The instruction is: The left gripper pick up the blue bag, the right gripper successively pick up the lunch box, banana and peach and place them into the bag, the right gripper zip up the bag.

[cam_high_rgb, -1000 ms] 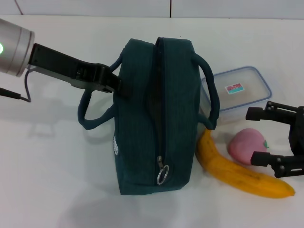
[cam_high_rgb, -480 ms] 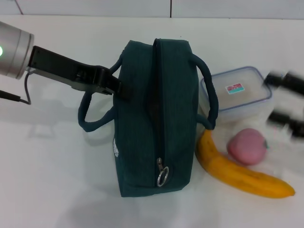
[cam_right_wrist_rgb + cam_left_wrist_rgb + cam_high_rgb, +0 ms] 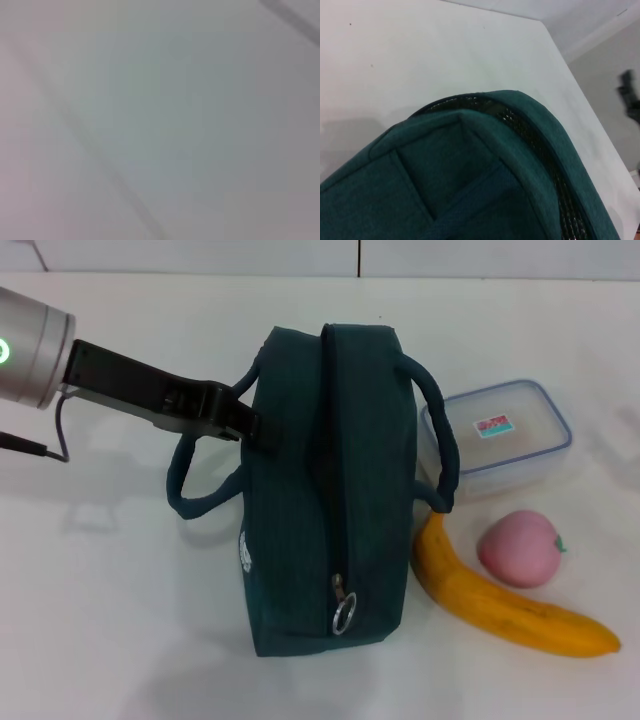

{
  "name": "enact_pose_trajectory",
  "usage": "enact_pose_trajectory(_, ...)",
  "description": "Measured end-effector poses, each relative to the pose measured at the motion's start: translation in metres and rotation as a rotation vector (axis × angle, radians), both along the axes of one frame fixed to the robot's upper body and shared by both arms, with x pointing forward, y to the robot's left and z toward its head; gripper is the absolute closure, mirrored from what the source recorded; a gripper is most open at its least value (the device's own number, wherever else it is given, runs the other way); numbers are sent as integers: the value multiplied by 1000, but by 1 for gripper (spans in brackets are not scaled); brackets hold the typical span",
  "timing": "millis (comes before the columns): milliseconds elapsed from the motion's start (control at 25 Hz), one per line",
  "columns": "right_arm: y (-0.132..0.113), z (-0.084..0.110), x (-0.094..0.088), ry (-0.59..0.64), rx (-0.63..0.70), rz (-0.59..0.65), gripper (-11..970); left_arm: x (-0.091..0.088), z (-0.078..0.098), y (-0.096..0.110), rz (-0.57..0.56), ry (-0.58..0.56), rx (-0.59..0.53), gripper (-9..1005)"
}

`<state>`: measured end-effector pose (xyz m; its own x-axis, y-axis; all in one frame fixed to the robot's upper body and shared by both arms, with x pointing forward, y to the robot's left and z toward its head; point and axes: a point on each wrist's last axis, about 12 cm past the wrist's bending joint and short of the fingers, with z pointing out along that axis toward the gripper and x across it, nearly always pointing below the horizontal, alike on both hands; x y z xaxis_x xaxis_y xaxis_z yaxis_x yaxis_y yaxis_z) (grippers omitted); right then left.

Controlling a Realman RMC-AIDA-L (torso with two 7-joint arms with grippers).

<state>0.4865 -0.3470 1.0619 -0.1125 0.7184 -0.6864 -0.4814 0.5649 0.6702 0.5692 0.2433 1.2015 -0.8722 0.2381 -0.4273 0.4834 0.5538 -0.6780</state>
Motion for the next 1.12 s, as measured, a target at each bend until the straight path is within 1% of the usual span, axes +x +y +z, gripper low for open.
enact_pose_trajectory(120, -1, -16, 5, 144, 25, -48, 84, 0, -1, 0, -4, 0, -2, 948)
enact_pose_trajectory(240, 4, -32, 8, 259, 54, -76, 84, 1, -1, 0, -7, -2, -1, 947)
enact_pose_trajectory(400, 19, -43, 12, 345, 84, -74, 84, 1, -1, 0, -13, -11, 1, 947)
enact_pose_trajectory(560, 37, -48, 21, 394, 86, -34, 85, 1, -1, -1, -21, -21, 2, 947)
enact_pose_trajectory(760, 57, -51, 33, 446, 53, 30, 85, 1, -1, -2, -28, -29, 4, 947)
enact_pose_trajectory(1120, 71, -51, 43, 477, 31, 67, 84, 0, -3, -2, -30, -29, -1, 946)
